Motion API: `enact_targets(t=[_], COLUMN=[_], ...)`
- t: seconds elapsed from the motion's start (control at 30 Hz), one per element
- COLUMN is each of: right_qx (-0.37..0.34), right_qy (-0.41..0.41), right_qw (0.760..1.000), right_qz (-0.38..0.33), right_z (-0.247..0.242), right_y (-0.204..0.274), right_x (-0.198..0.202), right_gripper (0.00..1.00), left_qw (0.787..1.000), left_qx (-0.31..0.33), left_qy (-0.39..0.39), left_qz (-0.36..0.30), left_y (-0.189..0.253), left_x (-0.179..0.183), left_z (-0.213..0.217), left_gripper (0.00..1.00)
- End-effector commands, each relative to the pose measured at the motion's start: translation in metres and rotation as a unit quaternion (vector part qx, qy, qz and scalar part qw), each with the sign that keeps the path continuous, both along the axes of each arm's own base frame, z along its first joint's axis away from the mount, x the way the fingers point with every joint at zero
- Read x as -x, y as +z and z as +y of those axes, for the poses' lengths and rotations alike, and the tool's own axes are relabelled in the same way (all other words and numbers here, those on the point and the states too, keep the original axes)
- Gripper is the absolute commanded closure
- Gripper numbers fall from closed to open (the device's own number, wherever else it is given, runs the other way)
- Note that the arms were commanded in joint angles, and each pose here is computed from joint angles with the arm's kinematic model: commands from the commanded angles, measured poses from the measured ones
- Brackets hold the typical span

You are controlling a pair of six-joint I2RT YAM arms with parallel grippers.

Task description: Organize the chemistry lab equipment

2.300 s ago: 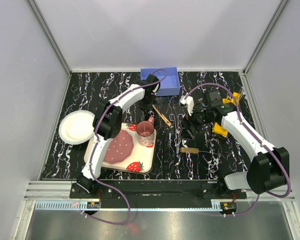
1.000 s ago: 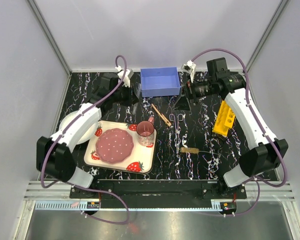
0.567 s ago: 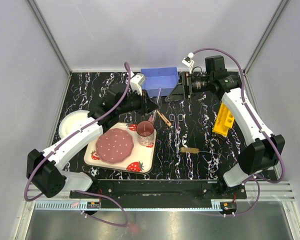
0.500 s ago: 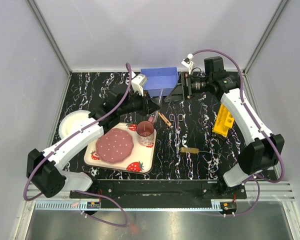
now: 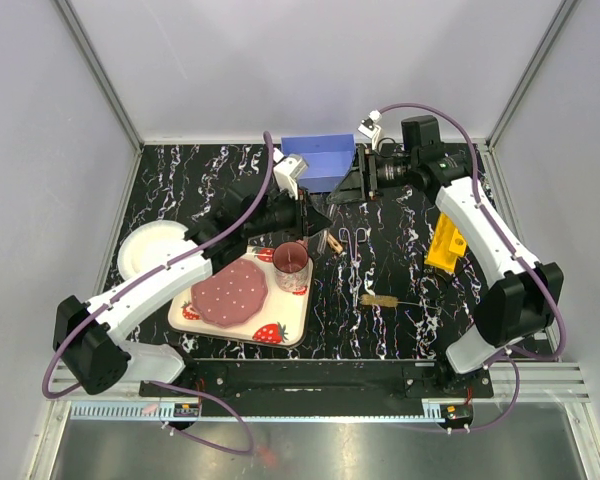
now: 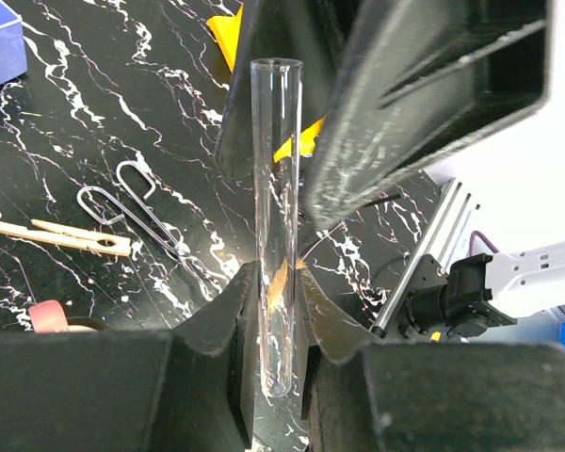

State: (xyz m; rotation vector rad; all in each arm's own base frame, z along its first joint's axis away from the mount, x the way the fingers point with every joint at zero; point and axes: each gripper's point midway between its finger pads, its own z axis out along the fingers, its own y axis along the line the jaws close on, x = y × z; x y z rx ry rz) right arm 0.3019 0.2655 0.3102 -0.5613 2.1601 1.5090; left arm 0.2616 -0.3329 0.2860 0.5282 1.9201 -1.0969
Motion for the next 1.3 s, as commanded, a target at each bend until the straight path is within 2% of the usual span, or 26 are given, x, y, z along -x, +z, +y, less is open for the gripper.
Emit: enact_targets(t=[0.0, 0.23, 0.3, 0.4, 0.53, 0.57, 0.63, 0.67, 0.77, 0.83, 0.9, 1.0, 1.1, 1.27], right_qx=[-0.002, -0.001, 0.001, 0.013, 0.032, 0.039, 0.045, 0.053, 0.061, 0.070, 0.084, 0.114, 0.161, 0.215], right_qy=[-0.004, -0.002, -0.004, -0.013, -0.020, -0.024, -0.027, -0.034, -0.052, -0.065, -0.099, -0.143, -0.206, -0.304], right_qw=[1.000, 1.000, 1.000, 0.999, 0.996, 0.995, 0.993, 0.992, 0.989, 0.984, 0.977, 0.963, 0.937, 0.899], right_qz=[-0.006, -0.015, -0.019, -0.041, -0.078, -0.083, -0.104, -0.108, -0.127, -0.151, -0.167, -0.199, -0.231, -0.231], right_z=[0.005, 0.005, 0.004, -0.001, -0.007, -0.009, -0.013, -0.017, -0.031, -0.042, -0.063, -0.092, -0.136, -0.204], right_y=[0.001, 0.003, 0.002, 0.002, 0.000, -0.001, 0.003, 0.002, 0.008, 0.014, 0.020, 0.025, 0.024, 0.017], right_x=[-0.004, -0.006, -0.005, -0.005, -0.003, -0.002, -0.001, -0.002, -0.003, -0.004, -0.009, -0.010, -0.017, -0.023], right_gripper=[0.41, 0.60, 0.69, 0.74, 0.76, 0.76, 0.76, 0.76, 0.76, 0.76, 0.76, 0.77, 0.76, 0.76], left_qw=[0.999, 1.000, 1.000, 1.000, 1.000, 1.000, 0.999, 0.999, 0.998, 0.997, 0.995, 0.992, 0.989, 0.982], left_qx=[0.020, 0.008, 0.006, 0.005, 0.011, 0.013, 0.019, 0.021, 0.024, 0.017, 0.010, 0.002, -0.012, -0.036], left_qy=[0.004, 0.003, 0.004, 0.012, 0.019, 0.020, 0.022, 0.025, 0.043, 0.067, 0.089, 0.121, 0.147, 0.185], left_qz=[-0.030, -0.028, -0.025, -0.019, -0.015, -0.014, -0.015, -0.017, -0.025, -0.031, -0.038, -0.038, -0.032, -0.035], left_y=[0.019, 0.014, 0.012, 0.012, 0.017, 0.019, 0.024, 0.025, 0.033, 0.035, 0.035, 0.034, 0.024, 0.009], left_x=[-0.002, 0.000, 0.001, 0.000, 0.001, 0.001, 0.005, 0.005, 0.009, 0.010, 0.007, 0.007, 0.006, 0.006], left_z=[-0.006, -0.008, -0.008, -0.007, -0.004, -0.003, 0.000, 0.002, 0.015, 0.030, 0.045, 0.078, 0.108, 0.143], left_gripper=[0.91, 0.91, 0.90, 0.87, 0.66, 0.56, 0.45, 0.35, 0.22, 0.08, 0.01, 0.01, 0.01, 0.01])
